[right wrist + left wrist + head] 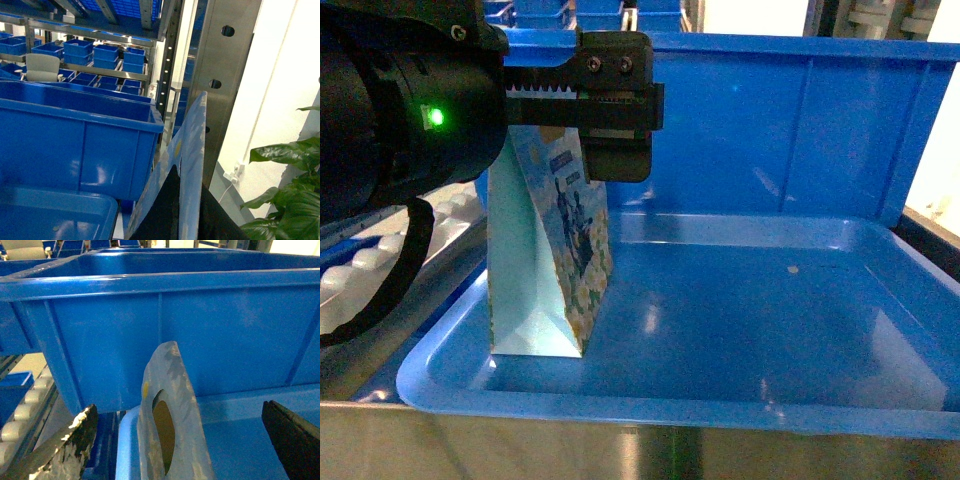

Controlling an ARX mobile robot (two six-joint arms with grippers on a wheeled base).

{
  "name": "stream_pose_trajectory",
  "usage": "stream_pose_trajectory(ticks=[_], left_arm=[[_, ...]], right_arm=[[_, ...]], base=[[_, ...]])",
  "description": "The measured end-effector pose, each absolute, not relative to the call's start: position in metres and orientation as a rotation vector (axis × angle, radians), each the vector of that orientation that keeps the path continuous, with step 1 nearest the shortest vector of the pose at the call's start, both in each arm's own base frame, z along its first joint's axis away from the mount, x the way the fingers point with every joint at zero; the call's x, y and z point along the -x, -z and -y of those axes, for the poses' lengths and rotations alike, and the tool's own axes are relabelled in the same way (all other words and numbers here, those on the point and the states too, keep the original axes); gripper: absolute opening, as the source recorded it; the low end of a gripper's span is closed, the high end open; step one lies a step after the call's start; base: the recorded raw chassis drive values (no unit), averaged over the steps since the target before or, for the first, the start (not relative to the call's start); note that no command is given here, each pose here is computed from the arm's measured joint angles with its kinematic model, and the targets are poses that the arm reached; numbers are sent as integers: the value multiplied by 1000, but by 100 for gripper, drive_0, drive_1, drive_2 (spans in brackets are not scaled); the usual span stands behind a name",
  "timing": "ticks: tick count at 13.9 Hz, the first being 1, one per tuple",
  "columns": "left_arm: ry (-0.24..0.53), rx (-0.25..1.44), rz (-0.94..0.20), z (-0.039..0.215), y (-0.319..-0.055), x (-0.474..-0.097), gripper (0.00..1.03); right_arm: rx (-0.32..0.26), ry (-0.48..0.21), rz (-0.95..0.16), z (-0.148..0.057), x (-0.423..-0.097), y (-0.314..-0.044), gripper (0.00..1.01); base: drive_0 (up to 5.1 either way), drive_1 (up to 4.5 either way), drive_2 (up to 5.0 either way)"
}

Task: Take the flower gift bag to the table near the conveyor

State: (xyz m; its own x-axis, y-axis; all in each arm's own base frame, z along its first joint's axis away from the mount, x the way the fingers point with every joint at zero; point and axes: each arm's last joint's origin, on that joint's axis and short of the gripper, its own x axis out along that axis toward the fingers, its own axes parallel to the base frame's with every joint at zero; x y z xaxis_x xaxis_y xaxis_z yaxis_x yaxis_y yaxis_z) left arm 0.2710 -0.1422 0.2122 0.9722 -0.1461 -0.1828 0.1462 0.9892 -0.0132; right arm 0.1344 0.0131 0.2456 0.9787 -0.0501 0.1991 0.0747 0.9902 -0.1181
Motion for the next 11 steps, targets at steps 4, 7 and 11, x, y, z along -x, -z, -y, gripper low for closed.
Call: stream_pose_trajectory(ticks=[4,7,11], left_arm=[[141,-11,-201,145,-210,-270,50],[120,-8,-204,144,-209,-270,10],[99,1,-180,143,-210,-270,2]], right_arm=[[126,63,197,-13,-134,-246,3],[126,63,197,-13,-134,-246,3],[126,63,197,-13,-134,-246,3]], base=[[0,0,0],[0,0,0],[0,0,0]])
